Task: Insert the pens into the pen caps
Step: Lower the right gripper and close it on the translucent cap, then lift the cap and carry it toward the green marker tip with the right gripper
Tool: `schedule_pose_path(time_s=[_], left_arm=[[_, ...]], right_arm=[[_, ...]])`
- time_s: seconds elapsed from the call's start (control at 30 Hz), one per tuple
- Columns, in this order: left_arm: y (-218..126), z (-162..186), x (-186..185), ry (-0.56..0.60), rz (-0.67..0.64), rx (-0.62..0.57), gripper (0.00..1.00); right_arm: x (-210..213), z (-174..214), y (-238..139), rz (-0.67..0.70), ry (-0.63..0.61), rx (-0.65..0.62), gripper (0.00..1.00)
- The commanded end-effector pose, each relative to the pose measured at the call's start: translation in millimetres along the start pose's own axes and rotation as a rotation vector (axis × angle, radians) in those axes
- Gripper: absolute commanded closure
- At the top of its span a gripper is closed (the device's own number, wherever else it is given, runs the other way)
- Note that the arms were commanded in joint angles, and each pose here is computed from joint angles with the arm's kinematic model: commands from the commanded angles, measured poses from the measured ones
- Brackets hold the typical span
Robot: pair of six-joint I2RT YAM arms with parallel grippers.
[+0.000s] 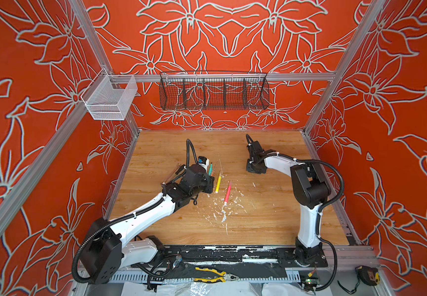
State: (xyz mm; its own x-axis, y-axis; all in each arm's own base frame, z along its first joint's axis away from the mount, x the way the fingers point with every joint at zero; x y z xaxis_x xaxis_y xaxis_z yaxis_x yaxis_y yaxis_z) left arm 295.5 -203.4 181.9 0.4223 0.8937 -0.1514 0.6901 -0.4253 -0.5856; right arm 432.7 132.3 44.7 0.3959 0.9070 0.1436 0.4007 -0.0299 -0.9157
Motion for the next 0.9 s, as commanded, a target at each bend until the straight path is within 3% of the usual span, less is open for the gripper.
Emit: schedule_pose_path(time_s=[0.0,0.23,0.4,0.87], left_arm=[[0.8,-4.5,-2.7,0.004,0.013,-0.016,1.00],[2.7,-4.7,-9.4,0.014,0.055,-0.011,1.00],[8.3,-4.8,-38.8,0.053,0.232,0.012,1.00],[-12.1,-5.7,-90.3,0.205,0.410,-0.060,1.00]], right_arm=[[-11.8,13.8,12.5,0.052,-0.008,0.055,0.82],[-12.6,12.3,7.2,0.045,-0.011,0.043,0.91],[-12.4,9.1,-29.4,-0.044,0.033,-0.013,0.93],[12.5,31.3,-204.5,-0.667,0.152,-0.231,0.92]])
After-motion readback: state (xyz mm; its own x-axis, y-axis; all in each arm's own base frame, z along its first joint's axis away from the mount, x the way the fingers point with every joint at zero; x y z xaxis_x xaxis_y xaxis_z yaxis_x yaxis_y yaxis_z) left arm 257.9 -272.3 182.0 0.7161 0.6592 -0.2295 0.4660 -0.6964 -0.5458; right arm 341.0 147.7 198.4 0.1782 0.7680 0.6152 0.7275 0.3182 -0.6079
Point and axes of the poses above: each gripper's point midway between its finger pads, its own y axis out along the fingers, its own x axis along the line the jaws close on, z = x × y, the point moved 2 cm from there along -y, back along the fingers, and after that the axes turned 12 degrees about y, right-handed, at the moved point
